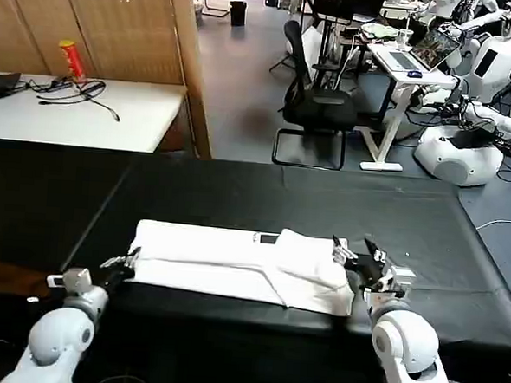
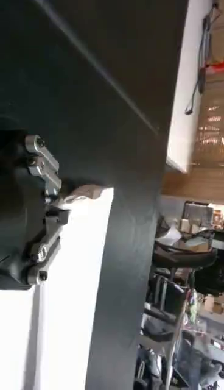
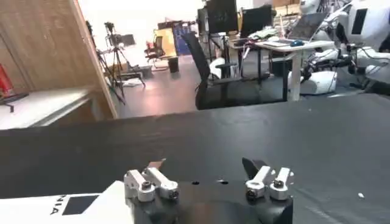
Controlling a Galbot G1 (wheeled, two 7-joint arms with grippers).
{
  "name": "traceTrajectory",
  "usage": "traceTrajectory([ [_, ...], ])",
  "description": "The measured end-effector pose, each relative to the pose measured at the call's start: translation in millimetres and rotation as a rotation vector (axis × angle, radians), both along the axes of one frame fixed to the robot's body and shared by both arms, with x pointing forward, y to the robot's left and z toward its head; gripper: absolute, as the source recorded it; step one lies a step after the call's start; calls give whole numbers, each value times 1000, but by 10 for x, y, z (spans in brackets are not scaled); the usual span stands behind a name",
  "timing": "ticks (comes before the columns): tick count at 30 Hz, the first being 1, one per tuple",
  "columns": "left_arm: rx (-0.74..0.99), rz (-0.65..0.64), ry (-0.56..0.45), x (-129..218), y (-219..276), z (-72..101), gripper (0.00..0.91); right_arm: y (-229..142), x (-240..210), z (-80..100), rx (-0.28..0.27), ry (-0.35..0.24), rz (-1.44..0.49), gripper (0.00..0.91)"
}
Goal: Fold and organize the clothes.
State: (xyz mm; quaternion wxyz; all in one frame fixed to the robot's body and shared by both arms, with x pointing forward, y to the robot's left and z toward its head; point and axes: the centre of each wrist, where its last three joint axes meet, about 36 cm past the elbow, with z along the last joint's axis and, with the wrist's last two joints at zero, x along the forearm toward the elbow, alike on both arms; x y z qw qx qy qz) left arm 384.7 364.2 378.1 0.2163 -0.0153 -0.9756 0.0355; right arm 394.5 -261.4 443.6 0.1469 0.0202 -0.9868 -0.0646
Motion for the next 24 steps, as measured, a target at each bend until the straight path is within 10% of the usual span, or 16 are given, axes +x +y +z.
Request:
traceTrajectory([
  [15, 476, -16, -67, -78, 666, 257, 0, -24, -19, 31, 0, -6, -12, 878],
  [24, 459, -10, -78, -68, 741, 497, 0, 44, -77, 6, 6, -19, -17, 878],
])
